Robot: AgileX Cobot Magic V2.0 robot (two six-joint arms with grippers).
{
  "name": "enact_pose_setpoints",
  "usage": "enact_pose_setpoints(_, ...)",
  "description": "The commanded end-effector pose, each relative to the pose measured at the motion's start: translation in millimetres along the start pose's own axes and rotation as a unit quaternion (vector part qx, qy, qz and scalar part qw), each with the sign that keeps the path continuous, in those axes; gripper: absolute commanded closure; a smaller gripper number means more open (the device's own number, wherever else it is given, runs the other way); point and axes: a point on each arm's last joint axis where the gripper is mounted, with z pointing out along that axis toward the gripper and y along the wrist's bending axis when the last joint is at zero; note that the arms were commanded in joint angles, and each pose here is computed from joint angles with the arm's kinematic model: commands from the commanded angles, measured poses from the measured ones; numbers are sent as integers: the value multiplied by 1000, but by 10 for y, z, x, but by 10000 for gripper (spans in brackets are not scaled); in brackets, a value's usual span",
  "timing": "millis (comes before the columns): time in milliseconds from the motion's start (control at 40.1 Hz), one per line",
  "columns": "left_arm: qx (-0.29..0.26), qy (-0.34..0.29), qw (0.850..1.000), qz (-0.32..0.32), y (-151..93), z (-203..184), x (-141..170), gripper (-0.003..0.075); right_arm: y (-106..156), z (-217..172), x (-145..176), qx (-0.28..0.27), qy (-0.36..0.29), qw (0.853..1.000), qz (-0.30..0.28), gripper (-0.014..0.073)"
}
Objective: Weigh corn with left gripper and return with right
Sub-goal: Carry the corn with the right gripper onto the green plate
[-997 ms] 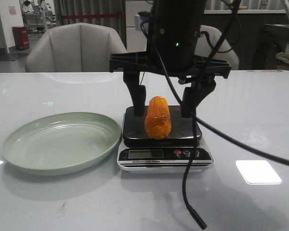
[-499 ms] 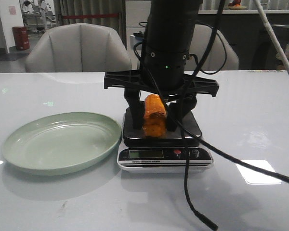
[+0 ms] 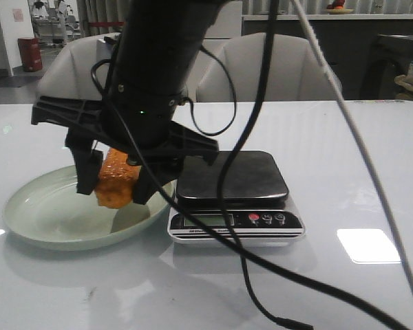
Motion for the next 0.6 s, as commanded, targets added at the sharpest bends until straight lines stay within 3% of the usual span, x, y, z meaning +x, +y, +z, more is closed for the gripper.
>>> enact_pose_setpoints(0,6,-46,999,-2,-14,-27,-149,606,171,-148,-144,-56,-40,998,15,383)
enact_pose_setpoints(150,6,-46,999,-2,-14,-27,-149,606,282,-32,-150,-61,-38,997,-8,295)
enact_pose_setpoints(374,6,-46,999,-2,-14,-27,-149,606,451,14,-207,-66,-34,997,-36,-9)
enact_pose_setpoints(573,6,-46,999,-2,-14,-27,-149,606,398,-170,-373,-50,-27,998,-35,-20)
